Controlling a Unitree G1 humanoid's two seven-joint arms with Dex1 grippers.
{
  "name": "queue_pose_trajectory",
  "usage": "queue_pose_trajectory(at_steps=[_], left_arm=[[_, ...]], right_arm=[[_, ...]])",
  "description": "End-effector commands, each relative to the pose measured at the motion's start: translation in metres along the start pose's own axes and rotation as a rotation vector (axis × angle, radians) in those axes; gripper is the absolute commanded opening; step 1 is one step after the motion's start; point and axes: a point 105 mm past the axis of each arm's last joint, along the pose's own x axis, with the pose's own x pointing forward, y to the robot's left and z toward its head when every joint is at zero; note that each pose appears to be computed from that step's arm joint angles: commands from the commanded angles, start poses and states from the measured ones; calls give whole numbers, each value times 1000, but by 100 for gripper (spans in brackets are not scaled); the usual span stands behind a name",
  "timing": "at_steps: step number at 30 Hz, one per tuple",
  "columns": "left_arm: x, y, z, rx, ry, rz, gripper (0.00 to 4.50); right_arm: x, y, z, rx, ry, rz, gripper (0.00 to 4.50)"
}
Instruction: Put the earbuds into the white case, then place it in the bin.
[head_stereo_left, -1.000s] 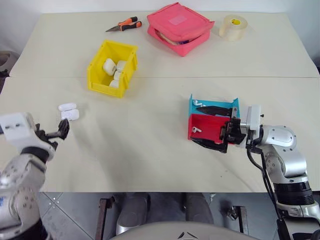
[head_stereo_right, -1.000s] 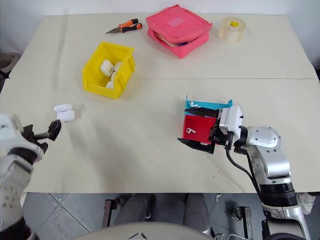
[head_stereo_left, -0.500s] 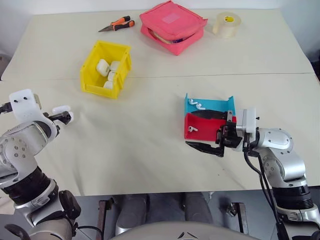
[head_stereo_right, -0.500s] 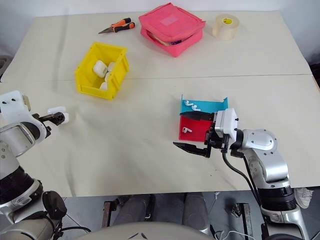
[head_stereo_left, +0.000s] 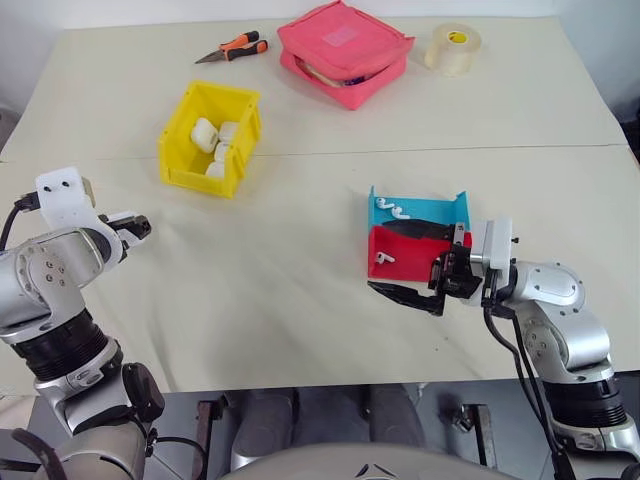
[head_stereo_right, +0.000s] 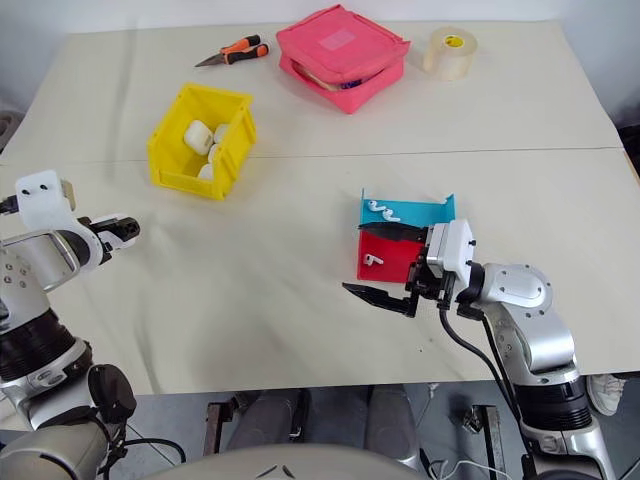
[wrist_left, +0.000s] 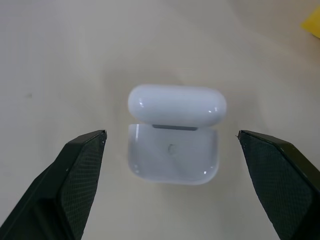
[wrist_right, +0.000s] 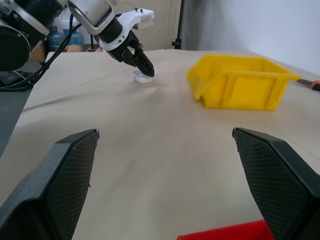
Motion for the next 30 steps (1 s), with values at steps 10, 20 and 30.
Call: queue_pose_trajectory(at_steps=[10, 20, 30], left_arm=[[11, 3, -10, -25, 35, -1, 449], [17, 2, -16, -16, 42, -4, 278], [-40, -31, 10, 210, -597, -567, 278]], right_arm=[[2, 4, 12, -28, -47, -34, 450], [2, 4, 11, -27, -47, -52, 450], [-4, 0, 9, -35, -11, -51, 450]])
